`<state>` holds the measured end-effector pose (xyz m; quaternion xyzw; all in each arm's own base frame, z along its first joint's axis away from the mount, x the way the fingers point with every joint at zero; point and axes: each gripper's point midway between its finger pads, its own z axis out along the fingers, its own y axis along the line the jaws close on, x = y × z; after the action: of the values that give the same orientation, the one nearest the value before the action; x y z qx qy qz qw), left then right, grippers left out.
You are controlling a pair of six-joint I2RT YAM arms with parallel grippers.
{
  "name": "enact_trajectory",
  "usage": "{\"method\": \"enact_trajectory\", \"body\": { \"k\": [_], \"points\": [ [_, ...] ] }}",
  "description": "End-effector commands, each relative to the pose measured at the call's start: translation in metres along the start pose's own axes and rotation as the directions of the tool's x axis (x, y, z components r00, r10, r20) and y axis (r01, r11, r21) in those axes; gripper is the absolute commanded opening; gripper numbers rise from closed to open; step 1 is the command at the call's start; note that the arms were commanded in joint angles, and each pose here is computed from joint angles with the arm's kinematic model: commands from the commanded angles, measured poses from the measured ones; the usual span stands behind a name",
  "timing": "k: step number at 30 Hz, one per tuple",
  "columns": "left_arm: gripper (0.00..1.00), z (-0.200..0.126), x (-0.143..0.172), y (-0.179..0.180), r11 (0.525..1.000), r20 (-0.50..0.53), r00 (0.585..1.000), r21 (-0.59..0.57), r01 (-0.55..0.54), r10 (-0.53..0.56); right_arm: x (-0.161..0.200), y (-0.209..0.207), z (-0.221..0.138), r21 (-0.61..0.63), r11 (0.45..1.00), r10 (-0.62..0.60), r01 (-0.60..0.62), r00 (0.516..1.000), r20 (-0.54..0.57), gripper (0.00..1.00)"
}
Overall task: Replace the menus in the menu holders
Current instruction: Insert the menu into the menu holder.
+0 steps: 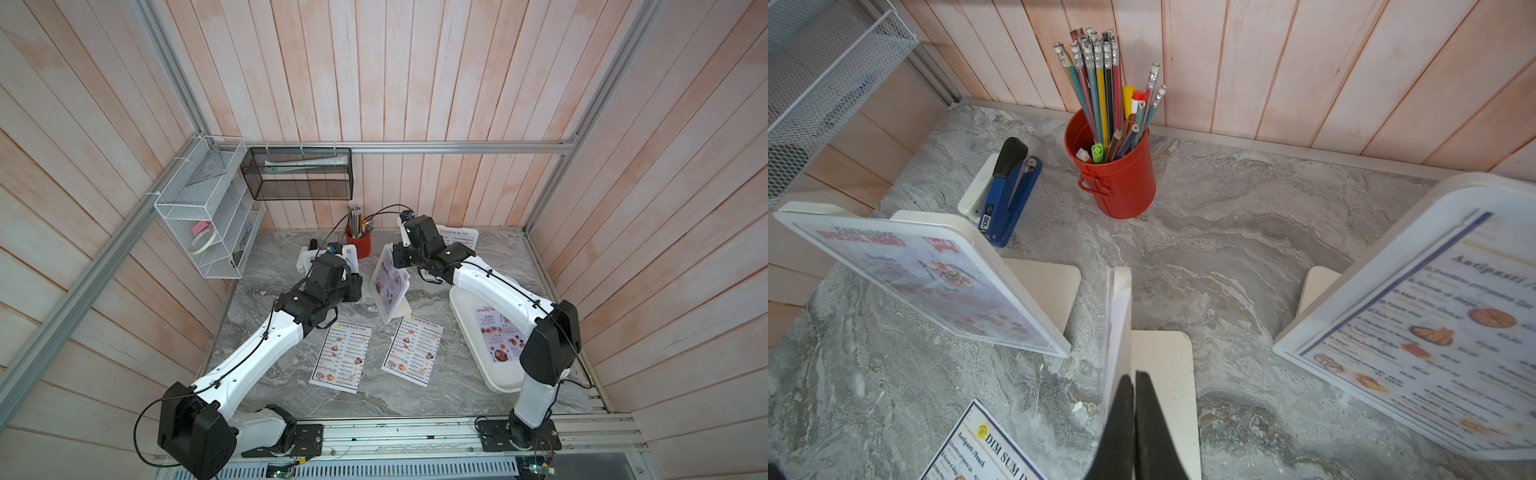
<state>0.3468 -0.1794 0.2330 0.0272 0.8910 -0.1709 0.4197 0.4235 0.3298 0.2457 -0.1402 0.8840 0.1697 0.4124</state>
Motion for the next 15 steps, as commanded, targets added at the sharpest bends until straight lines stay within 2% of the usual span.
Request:
{"method": "enact_trajectory", "body": {
  "k": [1, 11, 15],
  "points": [
    [0.53, -0.006, 0.000, 0.002, 1.000, 0.001, 1.000, -0.001, -0.012, 0.012, 0.006, 0.005, 0.012, -0.008, 1.000, 0.004, -0.004, 1.000, -0.007, 0.07],
    [0.53, -0.006, 0.000, 0.002, 1.000, 0.001, 1.000, -0.002, -0.020, 0.020, 0.010, 0.006, 0.023, -0.005, 1.000, -0.008, 0.008, 1.000, -0.029, 0.07],
    [0.53, -0.005, 0.000, 0.001, 1.000, -0.001, 1.000, 0.003, -0.018, 0.018, 0.015, 0.004, 0.024, 0.001, 1.000, -0.011, 0.011, 0.999, -0.037, 0.12]
  ]
}}
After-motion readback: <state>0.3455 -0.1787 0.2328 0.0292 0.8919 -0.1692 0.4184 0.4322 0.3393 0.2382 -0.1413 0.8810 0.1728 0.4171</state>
